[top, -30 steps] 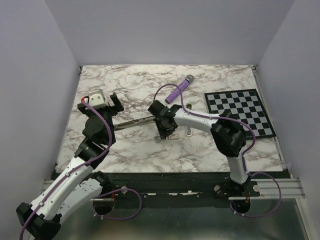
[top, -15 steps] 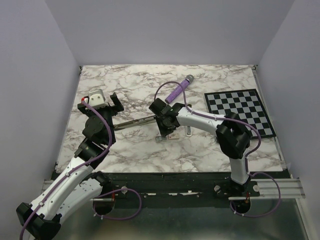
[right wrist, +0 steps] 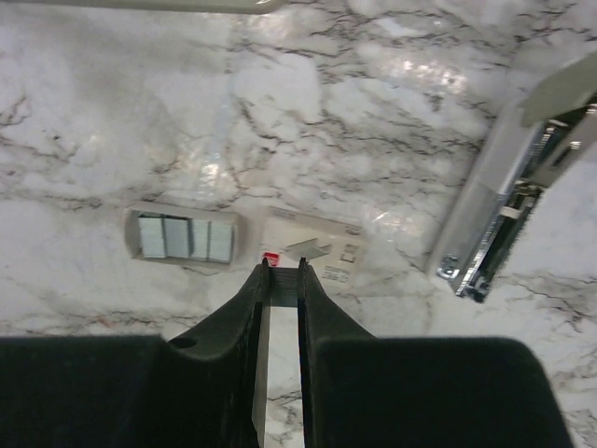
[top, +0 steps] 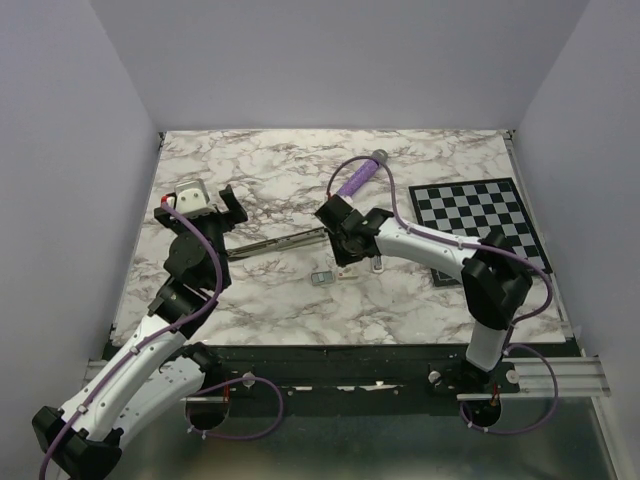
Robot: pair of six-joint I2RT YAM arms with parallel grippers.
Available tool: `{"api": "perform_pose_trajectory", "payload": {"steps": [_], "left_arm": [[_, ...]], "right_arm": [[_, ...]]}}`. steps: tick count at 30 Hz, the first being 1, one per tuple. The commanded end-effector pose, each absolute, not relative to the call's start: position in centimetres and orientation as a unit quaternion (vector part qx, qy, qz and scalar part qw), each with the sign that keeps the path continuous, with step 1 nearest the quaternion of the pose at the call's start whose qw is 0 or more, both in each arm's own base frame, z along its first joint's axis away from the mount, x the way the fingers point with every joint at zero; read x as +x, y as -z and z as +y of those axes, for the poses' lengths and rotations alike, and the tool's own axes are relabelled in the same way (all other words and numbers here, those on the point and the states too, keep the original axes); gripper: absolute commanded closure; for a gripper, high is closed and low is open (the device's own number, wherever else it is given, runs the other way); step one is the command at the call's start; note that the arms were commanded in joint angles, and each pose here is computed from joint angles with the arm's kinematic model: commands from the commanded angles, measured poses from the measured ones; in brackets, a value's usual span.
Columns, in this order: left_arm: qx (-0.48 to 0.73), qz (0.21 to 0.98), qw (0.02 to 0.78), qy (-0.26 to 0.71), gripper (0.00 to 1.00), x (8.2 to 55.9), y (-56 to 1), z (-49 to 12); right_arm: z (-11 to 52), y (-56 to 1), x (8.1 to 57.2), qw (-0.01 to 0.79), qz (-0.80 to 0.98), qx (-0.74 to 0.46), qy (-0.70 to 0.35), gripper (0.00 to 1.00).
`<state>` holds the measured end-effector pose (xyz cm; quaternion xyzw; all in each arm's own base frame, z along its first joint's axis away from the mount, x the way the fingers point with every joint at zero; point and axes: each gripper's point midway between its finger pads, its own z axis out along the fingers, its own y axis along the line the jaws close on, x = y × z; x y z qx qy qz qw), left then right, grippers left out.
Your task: Load the staples into the stapler
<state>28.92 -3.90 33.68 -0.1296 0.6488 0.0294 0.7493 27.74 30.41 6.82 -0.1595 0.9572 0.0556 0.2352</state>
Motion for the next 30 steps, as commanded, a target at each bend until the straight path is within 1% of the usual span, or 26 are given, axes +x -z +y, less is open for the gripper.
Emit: {"api": "perform_pose_trajectory", "payload": {"steps": [1,10,20,30], "left_arm": [[-0.135,0.641,0.755,-0.019,0.01,28.7,-34.1,-3.8],[-0.135,0.642,0.754,-0.019,0.01,28.7,-34.1,-3.8],[-0.133,0.645,0.752,-0.019,0.01,28.9,-33.8,-4.0],[-0.130,0.647,0.751,-0.017,0.01,29.0,-33.7,-4.2]], "right_arm": [[27.1,-8.6,30.2,0.292,0.950,-0.106,-0.029,0.80],[21.8,-7.7,31.5,0.314,0.948,-0.049,0.015,0.80],[20.5,-6.3,31.8,0.323,0.946,-0.026,0.031,0.80],[20.0,-6.9,32.3,0.334,0.942,-0.015,0.031,0.81]]}}
